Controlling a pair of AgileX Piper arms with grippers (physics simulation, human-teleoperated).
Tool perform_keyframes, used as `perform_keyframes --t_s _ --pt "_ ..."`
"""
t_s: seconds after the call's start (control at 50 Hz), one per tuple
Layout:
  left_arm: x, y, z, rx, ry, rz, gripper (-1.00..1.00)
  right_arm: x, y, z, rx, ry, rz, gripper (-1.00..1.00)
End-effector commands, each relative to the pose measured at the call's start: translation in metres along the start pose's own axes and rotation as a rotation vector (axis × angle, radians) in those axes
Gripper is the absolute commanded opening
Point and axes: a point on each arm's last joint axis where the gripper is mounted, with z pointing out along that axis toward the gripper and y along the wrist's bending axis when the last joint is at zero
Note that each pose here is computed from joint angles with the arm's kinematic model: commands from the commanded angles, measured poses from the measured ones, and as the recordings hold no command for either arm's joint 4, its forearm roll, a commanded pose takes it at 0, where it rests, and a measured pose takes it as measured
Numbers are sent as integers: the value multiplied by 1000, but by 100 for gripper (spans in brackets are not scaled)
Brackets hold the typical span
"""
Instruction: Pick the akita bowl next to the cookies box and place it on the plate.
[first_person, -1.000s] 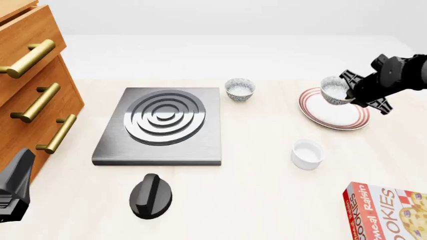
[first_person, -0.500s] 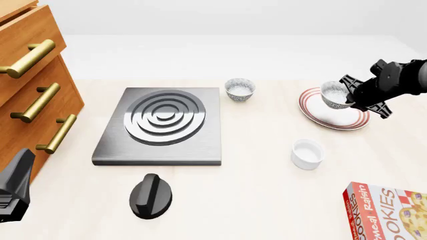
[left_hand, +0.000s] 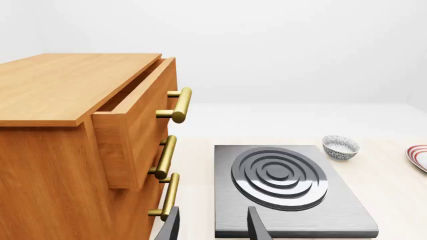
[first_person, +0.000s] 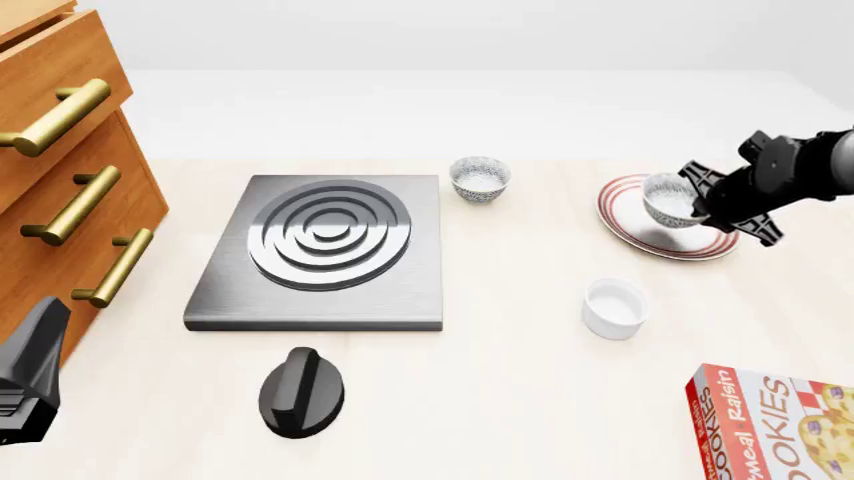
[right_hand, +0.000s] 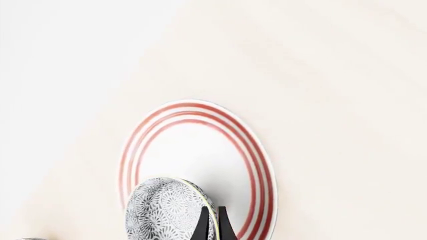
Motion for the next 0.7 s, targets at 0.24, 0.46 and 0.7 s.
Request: perform_keyframes --t_s 0.24,0.46,0.7 --pt "0 0 0 0 0 0 100 -4 -1 8 -5 -12 2 -100" --pt "0 0 0 0 0 0 100 -5 2 15 -7 -9 -2 -100" --pt "0 0 0 0 0 0 100 -5 4 23 -6 -6 -7 -100"
